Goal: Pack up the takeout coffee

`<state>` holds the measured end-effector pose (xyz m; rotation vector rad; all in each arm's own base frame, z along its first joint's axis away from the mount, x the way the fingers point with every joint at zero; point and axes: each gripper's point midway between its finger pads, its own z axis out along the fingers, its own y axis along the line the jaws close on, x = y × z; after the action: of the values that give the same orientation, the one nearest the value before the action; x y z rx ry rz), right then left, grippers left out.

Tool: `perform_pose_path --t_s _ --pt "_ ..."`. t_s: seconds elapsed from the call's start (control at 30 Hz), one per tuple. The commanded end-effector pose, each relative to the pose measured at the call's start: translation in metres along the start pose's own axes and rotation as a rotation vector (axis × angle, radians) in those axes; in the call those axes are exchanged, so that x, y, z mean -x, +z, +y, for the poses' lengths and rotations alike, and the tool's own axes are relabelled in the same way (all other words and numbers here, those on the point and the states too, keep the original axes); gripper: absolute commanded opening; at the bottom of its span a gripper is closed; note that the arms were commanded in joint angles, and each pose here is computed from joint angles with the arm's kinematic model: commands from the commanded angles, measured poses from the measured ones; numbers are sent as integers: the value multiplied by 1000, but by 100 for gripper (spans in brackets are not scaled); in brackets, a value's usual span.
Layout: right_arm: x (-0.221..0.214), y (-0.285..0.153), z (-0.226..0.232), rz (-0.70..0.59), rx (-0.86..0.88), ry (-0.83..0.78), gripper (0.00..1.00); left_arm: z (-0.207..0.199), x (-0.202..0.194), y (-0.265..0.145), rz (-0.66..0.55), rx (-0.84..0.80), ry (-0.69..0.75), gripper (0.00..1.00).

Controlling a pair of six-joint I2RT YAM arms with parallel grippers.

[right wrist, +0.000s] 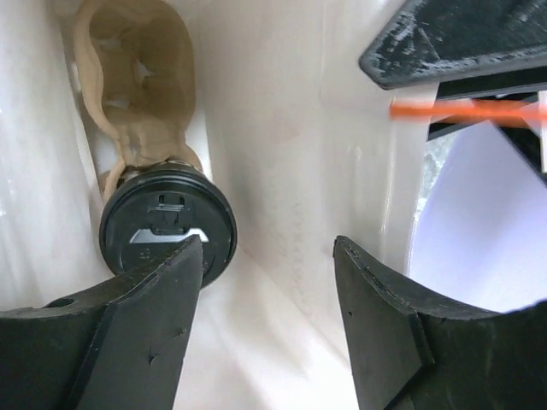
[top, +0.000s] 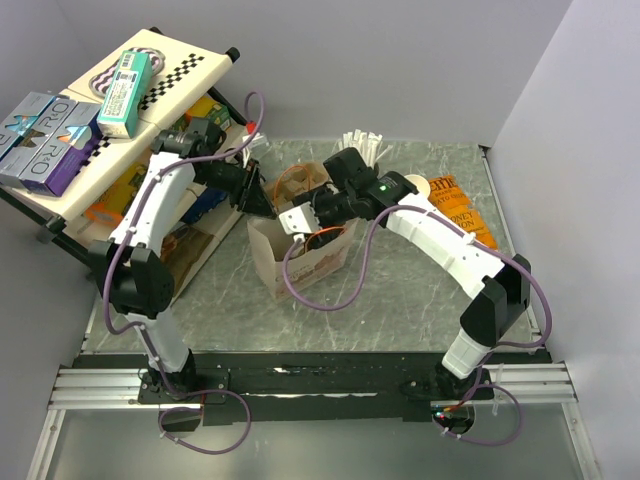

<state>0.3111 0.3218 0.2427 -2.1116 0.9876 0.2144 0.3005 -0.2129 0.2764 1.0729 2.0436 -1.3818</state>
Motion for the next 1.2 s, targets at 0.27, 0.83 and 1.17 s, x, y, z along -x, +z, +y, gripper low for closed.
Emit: perform_pose_path --t_s 0.27,0.83,1.17 --pt "30 -46 -41 -124 -259 199 77 2 42 -9 -126 165 170 61" --pt "-150 -178 -159 -160 -942 987 48 -32 96 -54 -287 383 447 87" --pt "-259 -146 -124 -137 -802 1424 47 -46 99 -65 -312 428 470 88"
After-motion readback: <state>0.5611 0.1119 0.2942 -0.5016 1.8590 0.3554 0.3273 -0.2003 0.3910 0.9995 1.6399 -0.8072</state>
